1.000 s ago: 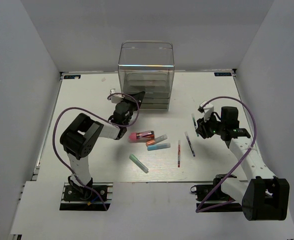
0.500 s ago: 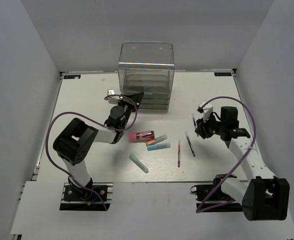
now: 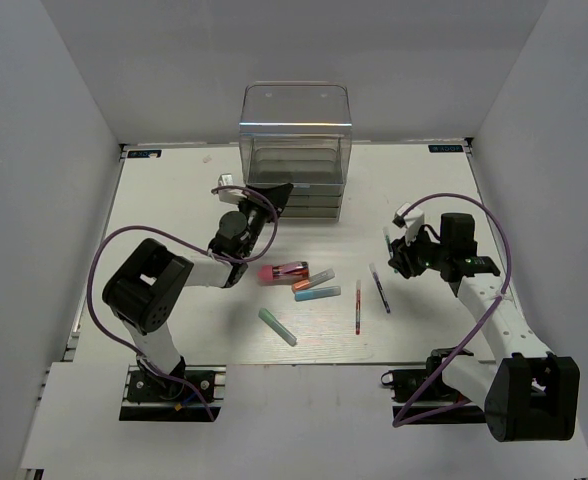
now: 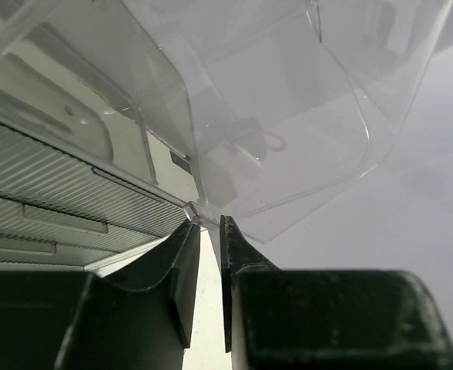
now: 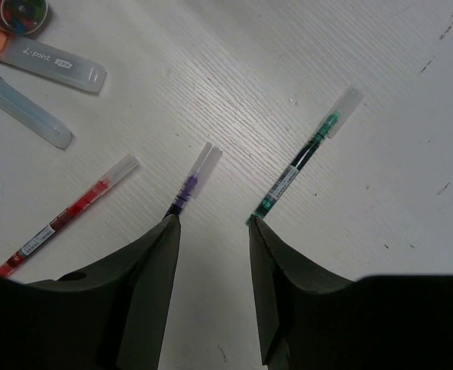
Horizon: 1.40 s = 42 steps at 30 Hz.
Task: Sort the stationery into containers
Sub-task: Open the drawer in the storage box.
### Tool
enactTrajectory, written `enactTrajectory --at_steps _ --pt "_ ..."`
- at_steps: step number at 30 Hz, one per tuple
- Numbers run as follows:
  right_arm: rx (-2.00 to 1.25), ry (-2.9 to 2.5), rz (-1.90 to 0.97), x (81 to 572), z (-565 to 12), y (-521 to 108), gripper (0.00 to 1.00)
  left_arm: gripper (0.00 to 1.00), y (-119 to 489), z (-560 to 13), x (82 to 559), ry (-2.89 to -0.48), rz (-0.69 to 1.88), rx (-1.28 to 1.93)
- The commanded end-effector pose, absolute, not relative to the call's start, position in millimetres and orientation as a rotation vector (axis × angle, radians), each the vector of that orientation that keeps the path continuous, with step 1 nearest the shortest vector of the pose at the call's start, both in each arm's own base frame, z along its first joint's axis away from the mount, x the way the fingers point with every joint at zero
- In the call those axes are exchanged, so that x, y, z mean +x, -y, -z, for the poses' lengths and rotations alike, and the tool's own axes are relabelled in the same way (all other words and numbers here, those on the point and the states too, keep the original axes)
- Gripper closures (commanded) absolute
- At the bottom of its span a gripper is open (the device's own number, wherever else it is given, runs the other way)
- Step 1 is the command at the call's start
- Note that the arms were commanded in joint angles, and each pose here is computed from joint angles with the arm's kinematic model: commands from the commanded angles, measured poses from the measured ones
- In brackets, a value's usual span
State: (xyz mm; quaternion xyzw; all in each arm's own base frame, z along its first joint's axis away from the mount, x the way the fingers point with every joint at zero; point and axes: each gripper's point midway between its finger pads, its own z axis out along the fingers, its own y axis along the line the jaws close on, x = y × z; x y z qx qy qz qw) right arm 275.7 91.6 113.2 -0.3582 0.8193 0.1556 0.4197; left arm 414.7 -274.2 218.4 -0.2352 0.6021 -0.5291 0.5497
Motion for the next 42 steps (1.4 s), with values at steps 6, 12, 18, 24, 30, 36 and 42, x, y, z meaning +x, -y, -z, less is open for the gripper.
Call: enactTrajectory --at_steps 6,12,18,24,30,36,42 --pt "-1.008 -1.942 -0.474 267 -118 -110 0.48 0.68 274 -297 404 -1.219 1.329 -0.443" --pt "-1.114 -1.813 -0.555 262 -125 -129 0.45 0.66 270 -302 408 -1.19 1.325 -0.452" --pt "-1.177 -1.715 -0.613 270 -139 -152 0.45 0.66 269 -316 410 -1.149 1.335 -0.452" --pt "-1.266 -1.66 -0.643 279 -145 -181 0.37 0.66 269 -320 411 -1.139 1.339 -0.45" --pt "-1.425 -1.563 -0.6 288 -143 -219 0.1 0.66 267 -325 407 -1.128 1.343 -0.448" --pt "-1.531 -1.462 -0.599 296 -143 -262 0.1 0.66 266 -323 405 -1.138 1.339 -0.45" --pt "-1.619 -1.365 -0.645 292 -128 -311 0.18 0.66 267 -325 407 -1.139 1.339 -0.45"
